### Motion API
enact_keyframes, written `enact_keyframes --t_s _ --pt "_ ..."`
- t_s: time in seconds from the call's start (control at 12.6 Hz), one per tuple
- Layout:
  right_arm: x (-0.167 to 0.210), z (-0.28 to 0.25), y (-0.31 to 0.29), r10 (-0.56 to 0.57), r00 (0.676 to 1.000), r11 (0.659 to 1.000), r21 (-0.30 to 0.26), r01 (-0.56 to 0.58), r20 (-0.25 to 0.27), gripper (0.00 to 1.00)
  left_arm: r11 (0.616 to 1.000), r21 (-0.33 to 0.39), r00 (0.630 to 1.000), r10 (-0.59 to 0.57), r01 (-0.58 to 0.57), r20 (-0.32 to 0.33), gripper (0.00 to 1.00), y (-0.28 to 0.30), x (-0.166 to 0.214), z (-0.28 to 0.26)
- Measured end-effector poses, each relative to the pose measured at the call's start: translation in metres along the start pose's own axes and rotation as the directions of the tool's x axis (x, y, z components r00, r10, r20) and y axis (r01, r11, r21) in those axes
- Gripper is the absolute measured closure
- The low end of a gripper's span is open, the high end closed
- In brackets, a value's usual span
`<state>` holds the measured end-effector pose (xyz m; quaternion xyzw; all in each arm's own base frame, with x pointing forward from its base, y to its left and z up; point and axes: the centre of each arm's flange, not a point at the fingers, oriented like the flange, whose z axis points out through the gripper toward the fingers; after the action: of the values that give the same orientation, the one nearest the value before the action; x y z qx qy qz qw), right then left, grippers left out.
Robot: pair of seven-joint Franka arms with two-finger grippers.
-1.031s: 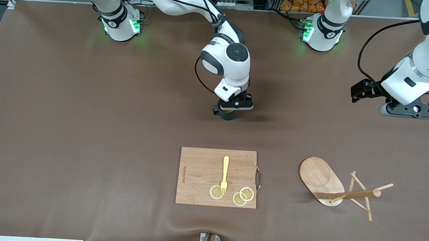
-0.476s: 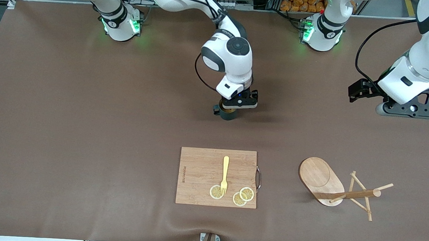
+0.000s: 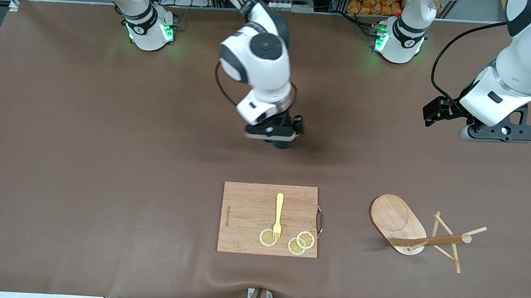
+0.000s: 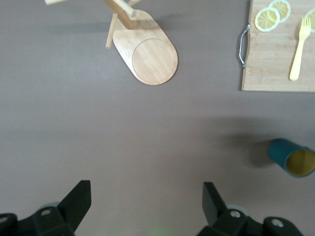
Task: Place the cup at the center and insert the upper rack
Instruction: 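Lower the mug and open the right gripper while the left gripper approaches, then withdraw the right gripper to rest while the left gripper moves above the mug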
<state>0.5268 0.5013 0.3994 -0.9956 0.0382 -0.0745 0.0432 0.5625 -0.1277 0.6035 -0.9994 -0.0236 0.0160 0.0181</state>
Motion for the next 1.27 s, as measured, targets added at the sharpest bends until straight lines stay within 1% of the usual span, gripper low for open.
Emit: enact_keyframes --t_s 0.16,0.32,0.4,0.56,0.63,0.71,0.79,0.95,1.11,1.27 --pt "0.042 -0.008 0.056 -0.028 0.998 0.998 -0.063 0.031 0.054 0.00 0.997 -0.005 0.997 -0.075 0.075 -0.010 0.00 0.016 -0.002 0.001" --pt "0.078 -0.010 0.116 0.004 0.992 0.995 -0.104 0.009 0.126 0.00 0.990 -0.014 0.990 -0.143 0.143 -0.021 0.00 0.045 -0.006 0.004" --pt "0.095 -0.013 0.149 0.013 0.986 0.994 -0.110 0.006 0.164 0.00 0.985 -0.018 0.985 -0.173 0.173 -0.021 0.00 0.061 -0.008 0.008" --pt "0.126 -0.026 0.224 -0.017 0.972 0.992 -0.117 0.046 0.236 0.00 0.973 -0.014 0.973 -0.229 0.229 -0.008 0.00 0.093 -0.013 0.021" --pt "0.140 -0.036 0.264 -0.034 0.963 0.992 -0.111 0.066 0.268 0.00 0.968 -0.010 0.969 -0.249 0.249 -0.004 0.00 0.109 -0.015 0.029" --pt "0.150 -0.050 0.303 -0.042 0.958 0.993 -0.098 0.072 0.282 0.00 0.964 -0.010 0.964 -0.266 0.266 -0.009 0.00 0.126 -0.017 0.036" --pt "0.156 -0.066 0.337 -0.048 0.958 0.994 -0.084 0.074 0.282 0.00 0.959 -0.002 0.959 -0.283 0.283 -0.017 0.00 0.144 -0.020 0.043" --pt "0.156 -0.096 0.397 -0.070 0.959 0.995 -0.055 0.089 0.274 0.00 0.945 0.035 0.946 -0.324 0.325 -0.034 0.00 0.180 -0.031 0.061" --pt "0.149 -0.123 0.452 -0.101 0.961 0.993 -0.029 0.113 0.258 0.00 0.932 0.065 0.934 -0.352 0.356 -0.064 0.00 0.218 -0.045 0.079" --pt "0.139 -0.151 0.490 -0.134 0.964 0.990 -0.014 0.141 0.231 0.00 0.925 0.088 0.927 -0.362 0.370 -0.095 0.00 0.253 -0.059 0.100"
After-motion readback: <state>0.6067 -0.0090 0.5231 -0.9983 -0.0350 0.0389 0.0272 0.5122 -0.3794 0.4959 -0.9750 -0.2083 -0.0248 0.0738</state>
